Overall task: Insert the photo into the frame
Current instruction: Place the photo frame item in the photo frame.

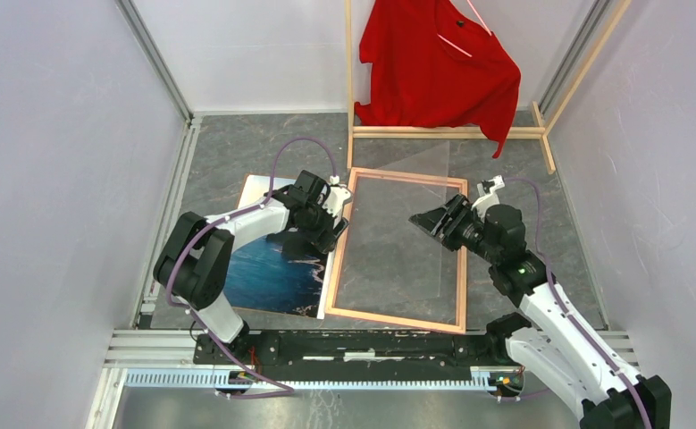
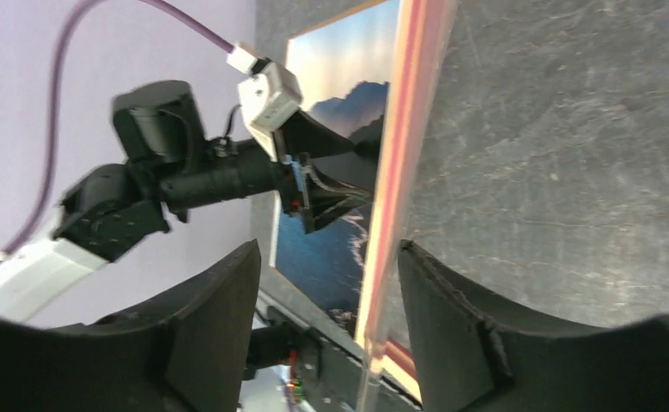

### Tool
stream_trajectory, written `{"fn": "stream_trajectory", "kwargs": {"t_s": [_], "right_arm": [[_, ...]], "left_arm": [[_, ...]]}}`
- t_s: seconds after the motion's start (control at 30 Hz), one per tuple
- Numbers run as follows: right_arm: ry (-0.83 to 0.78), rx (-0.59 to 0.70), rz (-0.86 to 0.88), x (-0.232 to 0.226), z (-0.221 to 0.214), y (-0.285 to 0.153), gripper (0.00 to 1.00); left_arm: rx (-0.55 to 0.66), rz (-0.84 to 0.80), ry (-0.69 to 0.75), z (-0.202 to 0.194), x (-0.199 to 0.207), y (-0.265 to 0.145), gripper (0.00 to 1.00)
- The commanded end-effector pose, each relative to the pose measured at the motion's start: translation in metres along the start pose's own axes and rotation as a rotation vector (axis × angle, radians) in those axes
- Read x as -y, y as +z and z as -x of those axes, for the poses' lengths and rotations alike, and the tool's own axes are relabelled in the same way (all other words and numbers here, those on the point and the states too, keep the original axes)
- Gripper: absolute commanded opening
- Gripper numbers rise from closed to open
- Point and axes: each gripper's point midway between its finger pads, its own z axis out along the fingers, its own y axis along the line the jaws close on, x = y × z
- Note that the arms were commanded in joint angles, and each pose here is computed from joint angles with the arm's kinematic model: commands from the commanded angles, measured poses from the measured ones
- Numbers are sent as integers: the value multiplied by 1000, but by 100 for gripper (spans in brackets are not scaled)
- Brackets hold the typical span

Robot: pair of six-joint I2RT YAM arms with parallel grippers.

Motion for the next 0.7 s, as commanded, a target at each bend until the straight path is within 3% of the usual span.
{"fn": "stream_trajectory", "kwargs": {"t_s": [0.0,0.37,0.67], "right_arm": [[-106,-20,-48,5,1,1,71],[-295,-151,-254,49,-7,4,98],[-392,-221,-367,81,-11,3,98]], "left_arm": [[46,-10,-5,10,3,-7,89],[37,-7,0,8,2,-6,89],[37,-10,1,9,2,-5,89]]}}
